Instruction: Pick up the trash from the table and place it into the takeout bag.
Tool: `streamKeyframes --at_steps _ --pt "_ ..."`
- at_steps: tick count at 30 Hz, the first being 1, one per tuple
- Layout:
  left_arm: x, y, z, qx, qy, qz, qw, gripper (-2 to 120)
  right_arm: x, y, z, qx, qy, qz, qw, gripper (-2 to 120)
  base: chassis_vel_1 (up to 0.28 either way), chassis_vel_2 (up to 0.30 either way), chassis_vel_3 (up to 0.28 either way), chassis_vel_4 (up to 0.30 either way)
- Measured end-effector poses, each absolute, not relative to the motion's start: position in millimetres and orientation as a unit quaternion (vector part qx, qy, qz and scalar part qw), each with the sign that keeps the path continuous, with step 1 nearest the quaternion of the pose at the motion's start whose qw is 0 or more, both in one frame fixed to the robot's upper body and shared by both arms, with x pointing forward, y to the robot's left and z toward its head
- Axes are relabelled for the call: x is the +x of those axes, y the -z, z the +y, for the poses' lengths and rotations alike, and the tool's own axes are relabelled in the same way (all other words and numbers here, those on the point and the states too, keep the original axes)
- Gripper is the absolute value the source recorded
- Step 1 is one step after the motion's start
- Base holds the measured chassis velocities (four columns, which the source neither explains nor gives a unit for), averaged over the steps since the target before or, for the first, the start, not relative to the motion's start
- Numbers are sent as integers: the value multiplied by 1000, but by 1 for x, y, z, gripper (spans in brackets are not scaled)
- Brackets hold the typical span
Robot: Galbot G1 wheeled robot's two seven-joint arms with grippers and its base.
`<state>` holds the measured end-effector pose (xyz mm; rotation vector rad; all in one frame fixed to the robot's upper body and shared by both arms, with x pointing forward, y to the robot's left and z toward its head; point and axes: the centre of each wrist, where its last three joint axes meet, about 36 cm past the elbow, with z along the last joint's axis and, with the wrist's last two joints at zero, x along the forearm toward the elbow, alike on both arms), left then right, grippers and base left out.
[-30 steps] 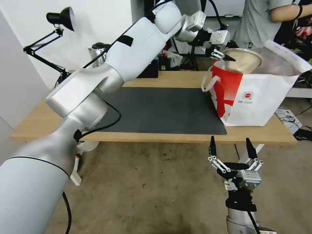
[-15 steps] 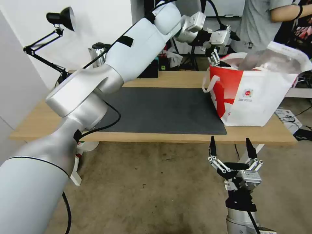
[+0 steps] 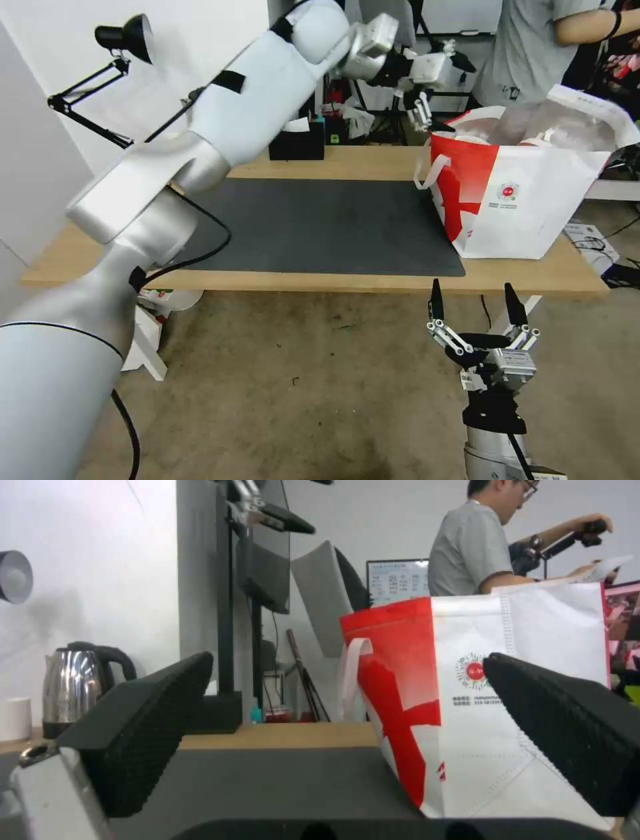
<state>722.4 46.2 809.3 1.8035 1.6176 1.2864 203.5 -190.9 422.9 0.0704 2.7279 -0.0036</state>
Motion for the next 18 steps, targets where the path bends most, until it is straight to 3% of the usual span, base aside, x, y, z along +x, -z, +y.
streamKeyframes --at_steps 18 --pt "703 -799 175 582 -401 677 206 100 204 -423 -191 25 1 978 205 100 0 0 0 0"
